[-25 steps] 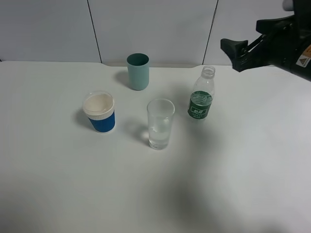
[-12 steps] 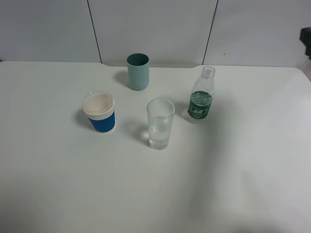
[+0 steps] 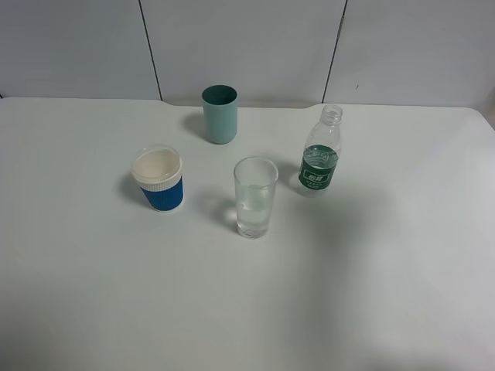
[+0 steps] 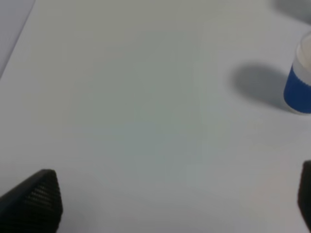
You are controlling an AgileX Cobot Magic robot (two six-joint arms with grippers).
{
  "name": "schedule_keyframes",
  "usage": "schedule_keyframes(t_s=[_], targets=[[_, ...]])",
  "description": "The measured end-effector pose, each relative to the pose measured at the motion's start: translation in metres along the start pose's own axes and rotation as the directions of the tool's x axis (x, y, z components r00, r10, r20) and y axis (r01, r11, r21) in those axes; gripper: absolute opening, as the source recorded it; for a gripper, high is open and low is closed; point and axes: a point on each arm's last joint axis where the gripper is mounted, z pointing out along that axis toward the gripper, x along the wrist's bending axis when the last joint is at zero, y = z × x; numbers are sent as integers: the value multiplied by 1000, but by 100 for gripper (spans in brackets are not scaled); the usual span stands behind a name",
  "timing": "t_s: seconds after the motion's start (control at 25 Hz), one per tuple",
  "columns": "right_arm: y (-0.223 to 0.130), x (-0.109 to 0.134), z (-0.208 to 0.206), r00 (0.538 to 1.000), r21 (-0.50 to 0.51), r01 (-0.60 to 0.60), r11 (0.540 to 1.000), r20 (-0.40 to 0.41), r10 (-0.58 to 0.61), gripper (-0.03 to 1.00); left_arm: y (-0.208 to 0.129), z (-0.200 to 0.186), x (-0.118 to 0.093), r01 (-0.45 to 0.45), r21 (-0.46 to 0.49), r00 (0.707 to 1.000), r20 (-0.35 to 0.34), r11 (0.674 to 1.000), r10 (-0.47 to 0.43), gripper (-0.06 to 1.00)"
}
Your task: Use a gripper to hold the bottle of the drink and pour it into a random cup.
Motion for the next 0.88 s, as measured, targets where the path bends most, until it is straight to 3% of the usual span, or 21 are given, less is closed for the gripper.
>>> schedule_keyframes(t_s=[0.32, 0.44, 0.68, 0.88], targets=[[-19, -5, -55, 996, 136, -87, 987, 38, 82, 85, 0, 0, 0, 0, 0, 1000, 0, 1000, 0, 98], [-27, -1, -70, 993, 192, -120, 974, 7, 120, 85, 0, 0, 0, 0, 0, 1000, 0, 1000, 0, 98], [-42, 7, -92, 992, 278, -63, 958, -88, 91, 85, 0, 0, 0, 0, 0, 1000, 0, 1000, 0, 98], [-49, 11, -109, 987, 280, -66, 958, -123, 104, 85, 0, 0, 0, 0, 0, 1000, -1, 1000, 0, 98]])
